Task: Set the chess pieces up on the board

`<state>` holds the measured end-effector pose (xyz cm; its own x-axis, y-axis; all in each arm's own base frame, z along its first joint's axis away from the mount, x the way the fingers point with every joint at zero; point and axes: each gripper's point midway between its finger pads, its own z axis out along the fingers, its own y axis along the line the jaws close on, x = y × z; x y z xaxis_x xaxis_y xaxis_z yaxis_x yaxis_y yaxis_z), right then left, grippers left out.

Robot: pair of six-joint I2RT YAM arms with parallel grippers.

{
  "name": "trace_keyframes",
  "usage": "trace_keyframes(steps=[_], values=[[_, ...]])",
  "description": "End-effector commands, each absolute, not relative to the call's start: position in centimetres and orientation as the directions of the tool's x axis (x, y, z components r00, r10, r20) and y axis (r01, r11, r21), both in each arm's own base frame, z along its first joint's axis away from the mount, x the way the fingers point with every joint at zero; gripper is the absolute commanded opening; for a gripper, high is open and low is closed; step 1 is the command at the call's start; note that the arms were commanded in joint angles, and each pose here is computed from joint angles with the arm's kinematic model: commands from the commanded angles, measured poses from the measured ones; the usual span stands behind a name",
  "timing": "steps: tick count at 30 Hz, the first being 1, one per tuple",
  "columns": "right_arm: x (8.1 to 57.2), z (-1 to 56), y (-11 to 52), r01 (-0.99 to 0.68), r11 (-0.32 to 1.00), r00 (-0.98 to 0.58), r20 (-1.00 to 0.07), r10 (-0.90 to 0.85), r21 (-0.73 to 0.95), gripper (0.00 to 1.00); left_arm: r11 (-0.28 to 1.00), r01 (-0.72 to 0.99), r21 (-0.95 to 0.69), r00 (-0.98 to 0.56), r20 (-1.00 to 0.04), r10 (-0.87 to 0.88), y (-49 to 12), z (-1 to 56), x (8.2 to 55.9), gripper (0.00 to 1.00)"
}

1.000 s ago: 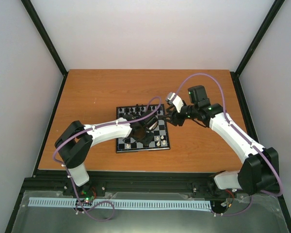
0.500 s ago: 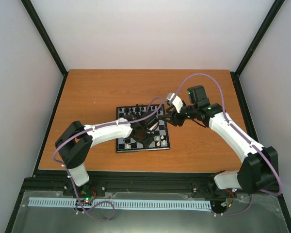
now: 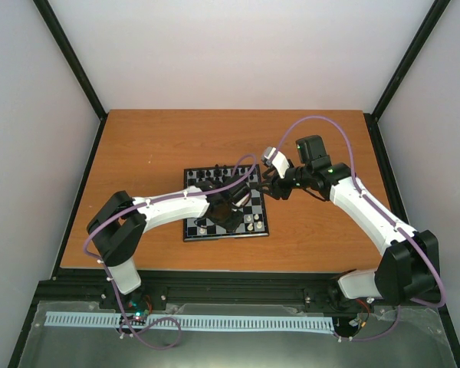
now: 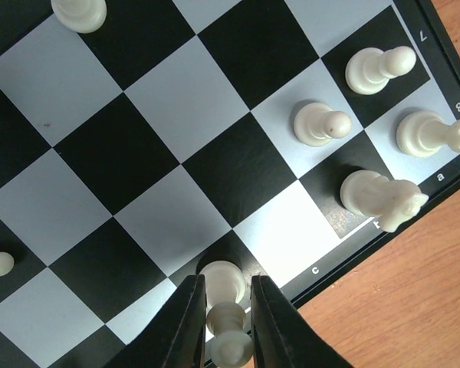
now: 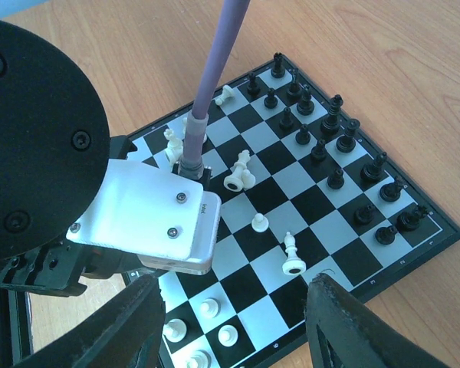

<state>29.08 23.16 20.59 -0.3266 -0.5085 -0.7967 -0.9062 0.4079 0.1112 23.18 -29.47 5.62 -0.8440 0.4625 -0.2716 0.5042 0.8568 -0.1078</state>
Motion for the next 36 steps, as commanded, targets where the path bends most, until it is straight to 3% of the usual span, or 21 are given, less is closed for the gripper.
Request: trace_keyframes(steps=[1,8,12,20,28,31,33,36], values=[[29.1,20.7,23.0,-0.908,0.402,-0.323,-0.8,-0.505,0.113,0.51,0.856,0.501,-0.13,-0.848,-0.27,0.455,-30.3,6.5,22.8,0.2],[29.2,20.6,23.0,-0.908,0.403,-0.326,-0.799,-0.506,0.115,0.51,0.859,0.496,-0.131,-0.85,-0.274,0.449,-30.2,6.5,22.8,0.22],[29.2,20.7,23.0,-0.908,0.404,-0.324,-0.8,-0.505,0.113,0.51,0.861,0.494,-0.123,-0.846,-0.293,0.444,-30.3,6.9,23.2,0.29],[29.3,21.2,22.8,-0.905,0.412,-0.318,-0.807,-0.498,0.103,0.51,0.873,0.486,-0.046,-0.815,-0.383,0.434,-28.8,11.5,24.4,0.4],[29.2,21.3,22.7,-0.908,0.407,-0.312,-0.809,-0.498,0.1,0.51,0.927,0.372,0.056,-0.762,-0.552,0.339,-23.2,18.0,27.3,0.53],[29.1,21.3,22.7,-0.909,0.405,-0.309,-0.81,-0.499,0.098,0.51,0.95,0.312,0.013,-0.73,-0.637,0.248,-20.9,20.6,28.4,0.67],[29.1,21.4,22.7,-0.91,0.403,-0.307,-0.811,-0.498,0.097,0.51,0.966,0.258,-0.011,-0.692,-0.7,0.177,-19.6,22.4,29.1,0.97],[29.0,21.4,22.8,-0.912,0.396,-0.307,-0.812,-0.497,0.102,0.52,0.983,0.181,0.023,-0.684,-0.716,0.143,-17.6,23.1,29.4,1.0]])
